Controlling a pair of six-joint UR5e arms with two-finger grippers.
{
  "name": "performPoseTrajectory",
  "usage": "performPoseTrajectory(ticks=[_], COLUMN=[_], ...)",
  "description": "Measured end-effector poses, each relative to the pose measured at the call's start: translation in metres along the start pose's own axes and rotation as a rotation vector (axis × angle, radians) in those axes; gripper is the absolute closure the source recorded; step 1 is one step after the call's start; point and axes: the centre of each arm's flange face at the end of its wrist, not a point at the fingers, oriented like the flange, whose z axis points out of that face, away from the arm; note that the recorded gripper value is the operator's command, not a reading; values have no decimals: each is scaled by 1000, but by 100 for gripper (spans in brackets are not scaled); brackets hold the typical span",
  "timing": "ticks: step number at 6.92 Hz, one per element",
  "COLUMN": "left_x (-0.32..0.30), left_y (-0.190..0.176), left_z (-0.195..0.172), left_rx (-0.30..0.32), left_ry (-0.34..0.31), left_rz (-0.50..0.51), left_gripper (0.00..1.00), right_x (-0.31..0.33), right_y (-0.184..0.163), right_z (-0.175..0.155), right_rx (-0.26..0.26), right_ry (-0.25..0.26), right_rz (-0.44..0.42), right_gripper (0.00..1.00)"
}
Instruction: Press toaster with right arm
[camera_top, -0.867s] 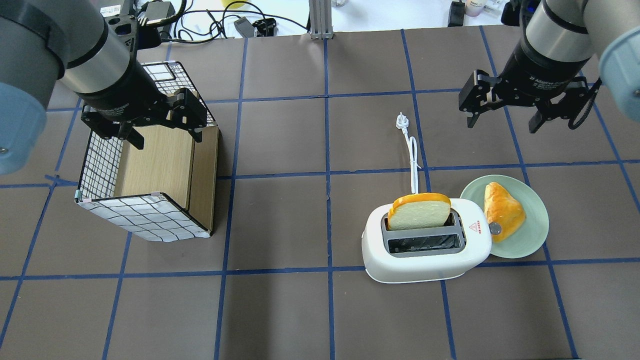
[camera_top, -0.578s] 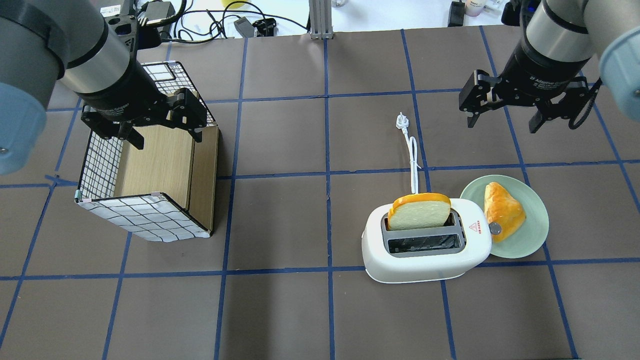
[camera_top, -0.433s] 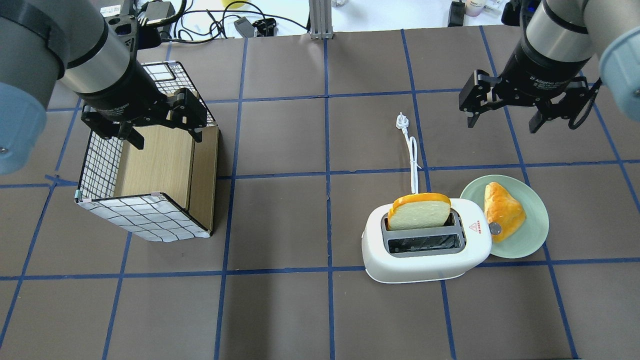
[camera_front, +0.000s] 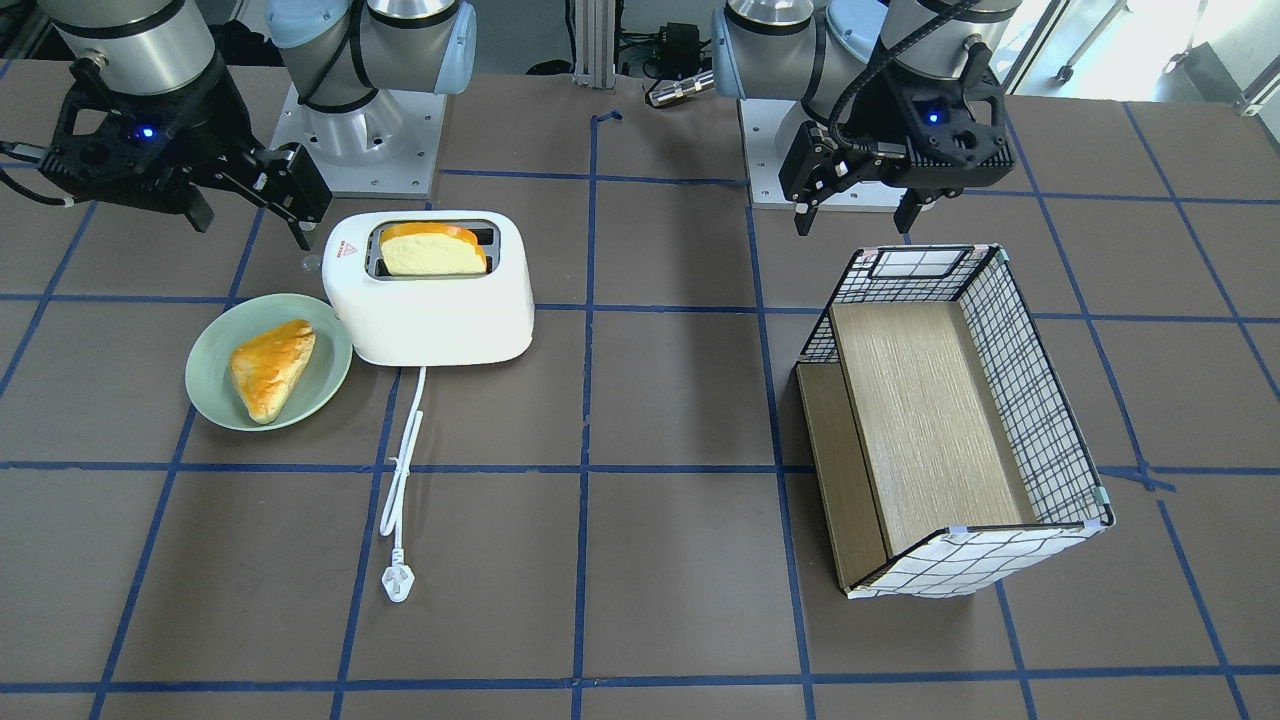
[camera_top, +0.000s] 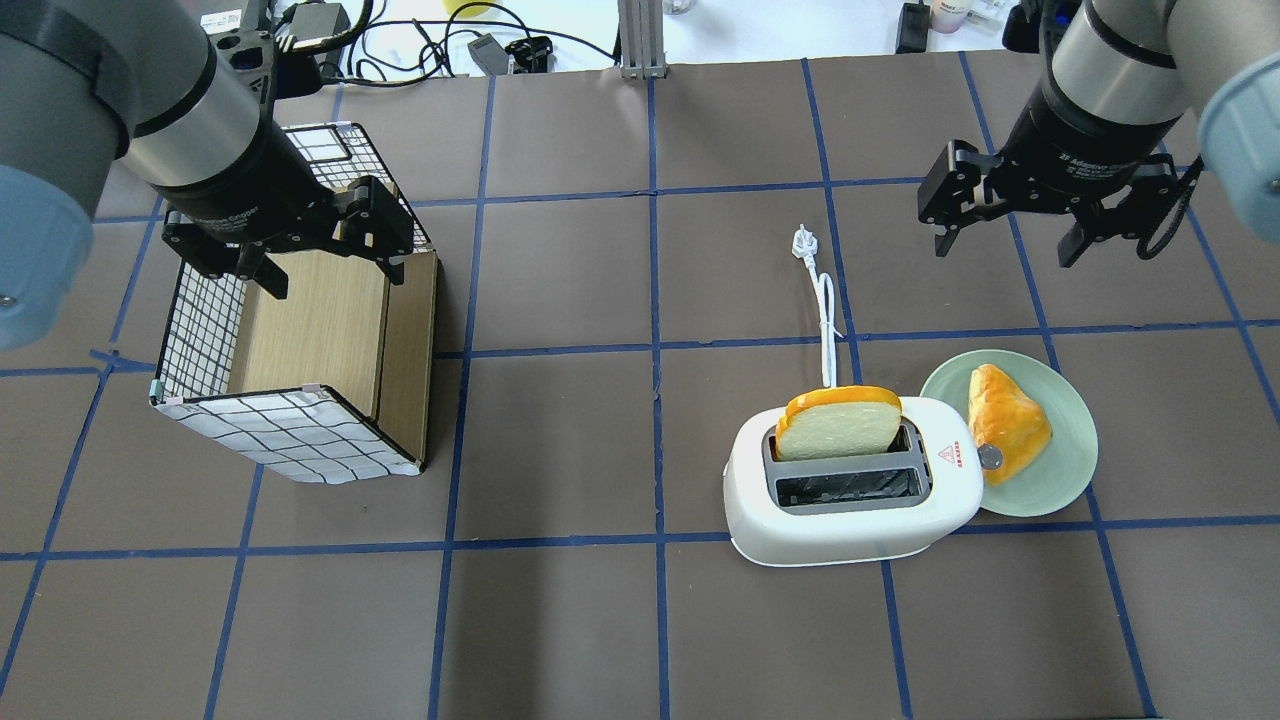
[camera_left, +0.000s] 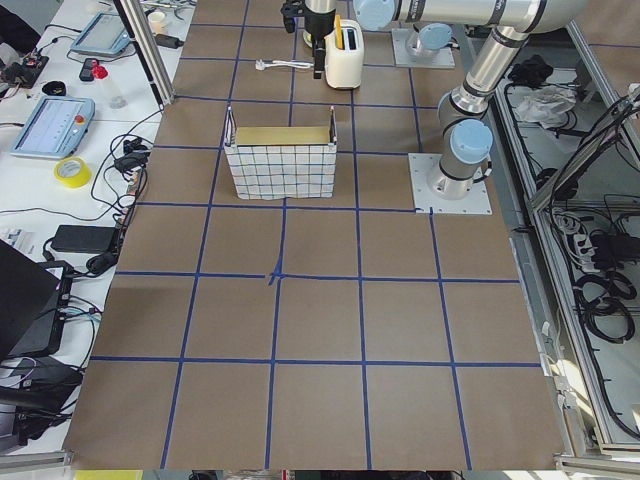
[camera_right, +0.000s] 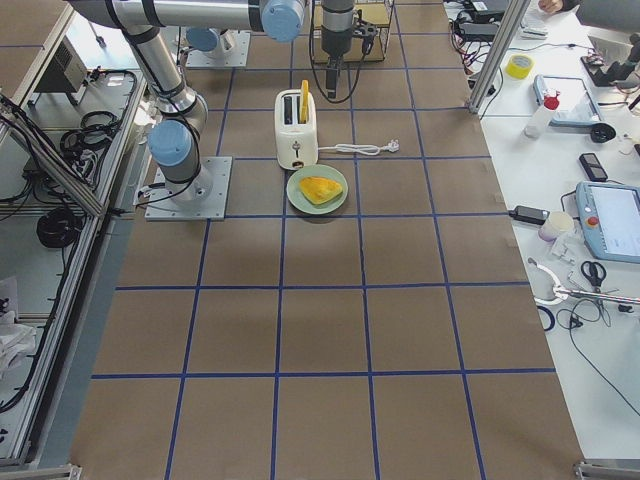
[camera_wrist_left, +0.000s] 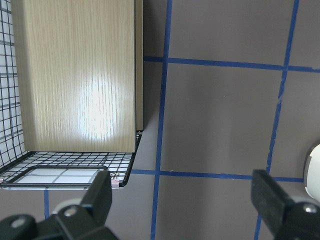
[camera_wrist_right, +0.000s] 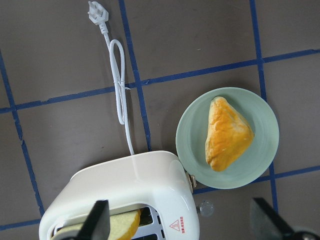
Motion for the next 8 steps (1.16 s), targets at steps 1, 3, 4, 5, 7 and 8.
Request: performPoseTrajectory(ticks=[1, 3, 4, 5, 7, 8], left_x=[0, 0, 0, 0, 0, 0], left_y=[0, 0, 0, 0, 0, 0], left_z=[0, 0, 0, 0, 0, 0], left_rx=[0, 0, 0, 0, 0, 0], left_ry=[0, 0, 0, 0, 0, 0], left_rz=[0, 0, 0, 0, 0, 0], left_gripper=[0, 0, 0, 0, 0, 0], right_x=[0, 1, 1, 1, 1, 1], right_y=[1, 1, 1, 1, 1, 1], right_z=[1, 1, 2, 3, 3, 4], right_rx=[-5, -9, -12, -13, -14, -15], right_ry=[2, 2, 3, 4, 4, 4], right_rz=[0, 2, 3, 4, 2, 2], right_gripper=[0, 0, 0, 0, 0, 1])
